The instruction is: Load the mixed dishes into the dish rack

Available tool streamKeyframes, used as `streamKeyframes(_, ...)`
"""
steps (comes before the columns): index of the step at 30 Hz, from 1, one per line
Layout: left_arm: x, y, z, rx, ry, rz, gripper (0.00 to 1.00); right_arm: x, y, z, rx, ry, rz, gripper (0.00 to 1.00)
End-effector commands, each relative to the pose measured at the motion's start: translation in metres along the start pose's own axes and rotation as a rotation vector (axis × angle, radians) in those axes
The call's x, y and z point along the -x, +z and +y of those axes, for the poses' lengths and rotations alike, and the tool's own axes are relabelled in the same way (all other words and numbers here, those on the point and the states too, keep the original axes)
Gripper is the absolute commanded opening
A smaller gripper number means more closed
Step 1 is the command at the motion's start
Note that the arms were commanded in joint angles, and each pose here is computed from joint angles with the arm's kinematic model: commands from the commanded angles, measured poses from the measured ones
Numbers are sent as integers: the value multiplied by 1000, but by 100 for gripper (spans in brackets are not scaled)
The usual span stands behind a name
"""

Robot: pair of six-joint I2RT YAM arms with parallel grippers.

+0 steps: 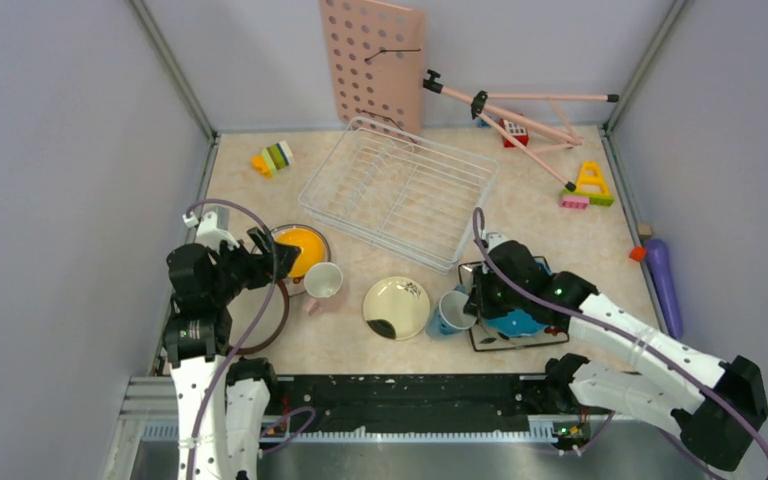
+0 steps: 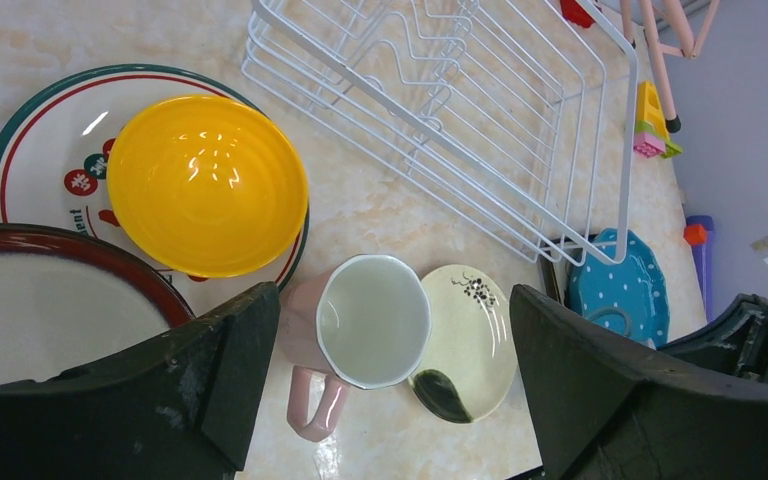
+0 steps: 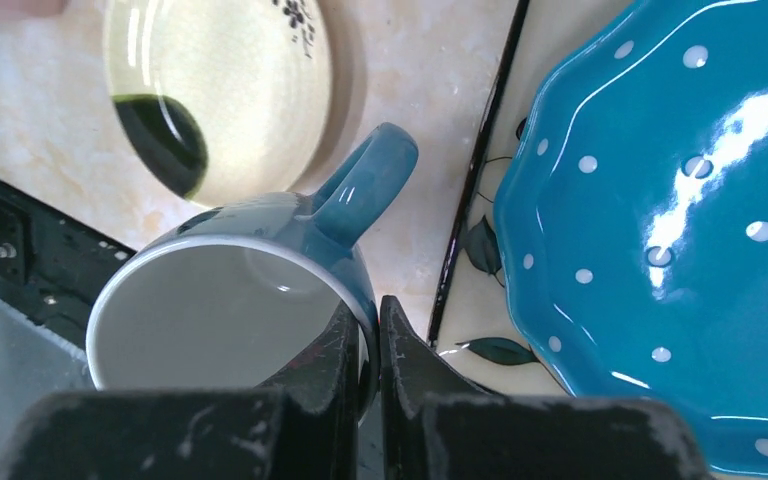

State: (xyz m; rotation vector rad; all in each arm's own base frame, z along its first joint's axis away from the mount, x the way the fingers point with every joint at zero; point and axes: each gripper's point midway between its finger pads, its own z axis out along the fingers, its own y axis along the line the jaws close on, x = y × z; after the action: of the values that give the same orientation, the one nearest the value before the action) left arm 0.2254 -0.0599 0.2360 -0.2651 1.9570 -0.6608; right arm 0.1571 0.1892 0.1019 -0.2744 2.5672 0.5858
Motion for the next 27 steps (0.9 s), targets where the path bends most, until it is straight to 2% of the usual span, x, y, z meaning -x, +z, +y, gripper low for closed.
streamKeyframes(1, 7, 2, -6, -37, 17, -24, 90, 52, -40, 41, 162, -34, -214, 0)
streamKeyframes(8, 6, 3, -7, -47, 18, -20, 90, 68, -70, 64, 303, -39, -337, 0)
streamKeyframes(12, 6, 4, -7, -46, 15, -17, 90, 68, -64, 46, 195, -19, -318, 0)
streamKeyframes(16, 6, 4, -7, -46, 15, -16, 90, 58, -40, 20, 29, -12, -227, 0)
streamKeyframes(20, 5, 5, -6, -43, 12, -13, 90, 51, -18, 22, 19, -23, -142, 0)
streamKeyframes(23, 4, 6, -6, -44, 9, -5, 90, 53, -11, 22, 16, -21, -149, 0)
streamKeyframes(27, 2, 9, -4, -46, -1, 13, 90, 53, -5, 2, -101, -10, -146, 0)
